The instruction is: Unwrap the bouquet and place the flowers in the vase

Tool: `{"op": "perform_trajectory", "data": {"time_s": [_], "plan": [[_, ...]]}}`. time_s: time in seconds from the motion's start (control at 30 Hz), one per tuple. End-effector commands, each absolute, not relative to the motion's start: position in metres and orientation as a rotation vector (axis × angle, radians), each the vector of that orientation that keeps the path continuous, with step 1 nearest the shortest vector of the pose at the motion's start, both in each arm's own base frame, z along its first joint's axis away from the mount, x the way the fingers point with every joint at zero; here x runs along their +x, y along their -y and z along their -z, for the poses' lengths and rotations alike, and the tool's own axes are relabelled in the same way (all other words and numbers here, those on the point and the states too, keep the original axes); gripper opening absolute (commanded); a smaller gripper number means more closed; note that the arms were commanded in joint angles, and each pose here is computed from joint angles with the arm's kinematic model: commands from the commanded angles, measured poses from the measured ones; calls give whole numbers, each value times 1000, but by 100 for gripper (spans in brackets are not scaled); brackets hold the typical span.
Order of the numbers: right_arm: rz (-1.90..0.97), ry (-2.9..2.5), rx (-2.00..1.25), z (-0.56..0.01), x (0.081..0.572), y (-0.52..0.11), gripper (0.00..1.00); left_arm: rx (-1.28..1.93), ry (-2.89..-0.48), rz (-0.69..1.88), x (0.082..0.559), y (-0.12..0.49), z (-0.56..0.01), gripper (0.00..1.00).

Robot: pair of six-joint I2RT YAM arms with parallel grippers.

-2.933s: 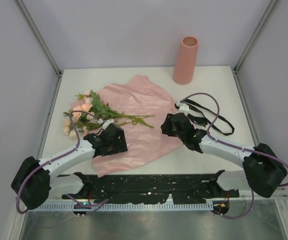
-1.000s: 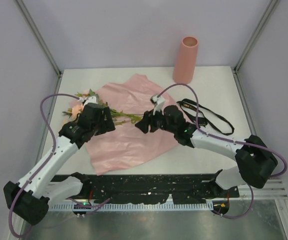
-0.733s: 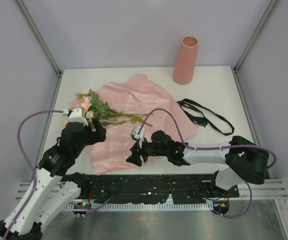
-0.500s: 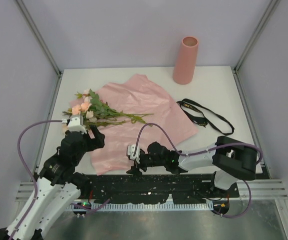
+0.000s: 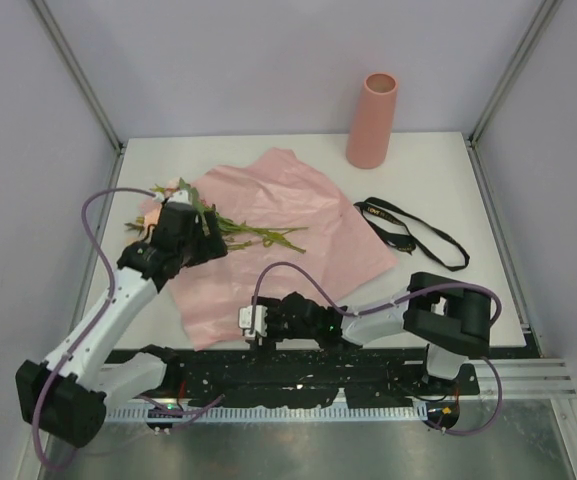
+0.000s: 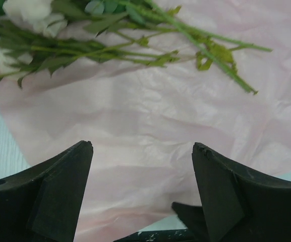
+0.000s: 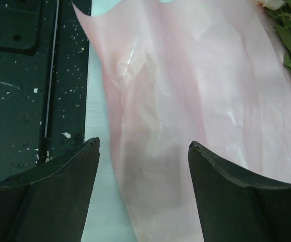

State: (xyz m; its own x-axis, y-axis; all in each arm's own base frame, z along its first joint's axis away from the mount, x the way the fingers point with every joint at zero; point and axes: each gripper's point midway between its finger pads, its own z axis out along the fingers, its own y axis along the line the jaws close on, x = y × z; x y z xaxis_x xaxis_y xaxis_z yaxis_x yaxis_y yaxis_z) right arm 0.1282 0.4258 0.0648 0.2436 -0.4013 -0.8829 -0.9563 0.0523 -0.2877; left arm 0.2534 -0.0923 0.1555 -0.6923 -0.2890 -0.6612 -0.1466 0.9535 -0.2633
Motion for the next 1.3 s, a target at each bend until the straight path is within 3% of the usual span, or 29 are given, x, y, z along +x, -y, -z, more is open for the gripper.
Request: {"op": "perform_trajectory", "data": {"time_s": [0.0,0.23,0.5,1.13,1.2,1.27], "plan": [[-603,-1235,-1516,-73,130,-441,76,-262,-2301,413,320,123,-199,81],[-558,-1280,-1500,-58,130,-446,78,-219,-2345,348,389,139,-204,88],[-415,-1307,-1391,-51,152,-442,77,-244,-2418,277,456,153,-169,88],[-303,-1371,-1231,-49,190,-457,76,-282,-2536,28,545,147,-76,86],[-300,-1386,-1210,-50,197,-455,75,-298,-2539,41,551,148,-71,77],[-322,-1392,-1203,-52,199,-455,75,-326,-2512,60,558,149,-74,80]]}}
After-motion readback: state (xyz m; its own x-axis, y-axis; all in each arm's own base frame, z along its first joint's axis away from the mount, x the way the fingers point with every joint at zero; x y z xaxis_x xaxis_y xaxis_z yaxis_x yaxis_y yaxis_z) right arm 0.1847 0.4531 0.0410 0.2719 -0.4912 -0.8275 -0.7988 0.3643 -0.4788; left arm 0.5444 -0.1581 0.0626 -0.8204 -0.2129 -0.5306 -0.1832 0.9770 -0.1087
